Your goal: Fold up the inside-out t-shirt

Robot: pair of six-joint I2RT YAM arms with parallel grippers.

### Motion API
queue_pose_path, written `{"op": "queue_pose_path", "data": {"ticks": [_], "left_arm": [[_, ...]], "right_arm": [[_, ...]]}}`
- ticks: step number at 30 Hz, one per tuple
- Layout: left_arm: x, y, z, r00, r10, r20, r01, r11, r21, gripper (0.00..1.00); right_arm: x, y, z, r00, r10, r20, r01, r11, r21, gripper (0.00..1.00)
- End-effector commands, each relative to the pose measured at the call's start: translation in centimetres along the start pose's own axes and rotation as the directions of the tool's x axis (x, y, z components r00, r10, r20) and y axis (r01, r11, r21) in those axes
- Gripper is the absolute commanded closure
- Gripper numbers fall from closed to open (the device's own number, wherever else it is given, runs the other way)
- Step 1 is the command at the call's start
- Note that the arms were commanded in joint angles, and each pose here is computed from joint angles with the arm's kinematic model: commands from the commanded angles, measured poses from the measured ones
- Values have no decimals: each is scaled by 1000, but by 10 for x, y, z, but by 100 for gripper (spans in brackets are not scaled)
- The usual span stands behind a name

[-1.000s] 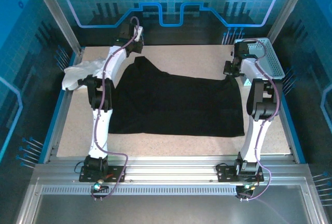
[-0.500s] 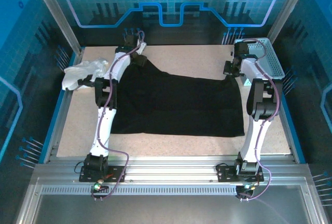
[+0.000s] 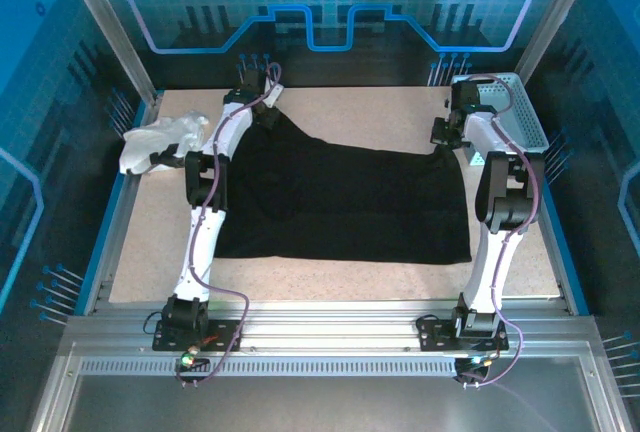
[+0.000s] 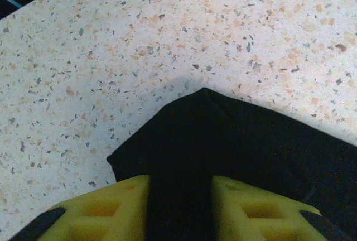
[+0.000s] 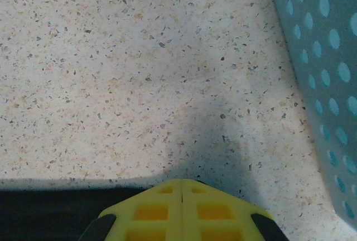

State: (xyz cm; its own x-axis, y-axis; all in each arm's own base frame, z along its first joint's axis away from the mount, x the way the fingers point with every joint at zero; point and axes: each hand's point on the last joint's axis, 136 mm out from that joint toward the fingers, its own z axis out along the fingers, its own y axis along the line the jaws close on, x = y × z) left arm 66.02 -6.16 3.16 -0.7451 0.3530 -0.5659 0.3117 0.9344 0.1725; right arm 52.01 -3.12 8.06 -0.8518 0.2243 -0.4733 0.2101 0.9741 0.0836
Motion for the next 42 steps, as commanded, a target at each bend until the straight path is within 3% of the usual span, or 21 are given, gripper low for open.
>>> {"op": "queue_pose_path", "data": {"ticks": [1,7,17,23,31,42], "left_arm": [[4,12,6,1000,-7,-1,7,1000,-21,75],[-13,20,0,997,-43,67,45,999,-28,86],[-45,33,-23,985,-38,166,49,997,-60,91],[-54,37,-46,984,-30,178,44,996,-75,95],[-52,35,-85,988,-29,151,39,997,-67,93],[-45,13,-93,987,-71,141,66,997,41,97]], "right_arm": [[-5,-4,-5,1000,0,12,0,1000,-2,100],[-4,-4,-6,1000,-2,11,3,1000,-2,100],[-4,-5,-6,1000,-4,12,4,1000,-2,100],[-5,-5,-7,1000,-5,15,5,1000,0,100],[-10,-6,-12,1000,-2,29,2,1000,-4,100],[-9,-5,-11,1000,-3,26,3,1000,-11,100]]}}
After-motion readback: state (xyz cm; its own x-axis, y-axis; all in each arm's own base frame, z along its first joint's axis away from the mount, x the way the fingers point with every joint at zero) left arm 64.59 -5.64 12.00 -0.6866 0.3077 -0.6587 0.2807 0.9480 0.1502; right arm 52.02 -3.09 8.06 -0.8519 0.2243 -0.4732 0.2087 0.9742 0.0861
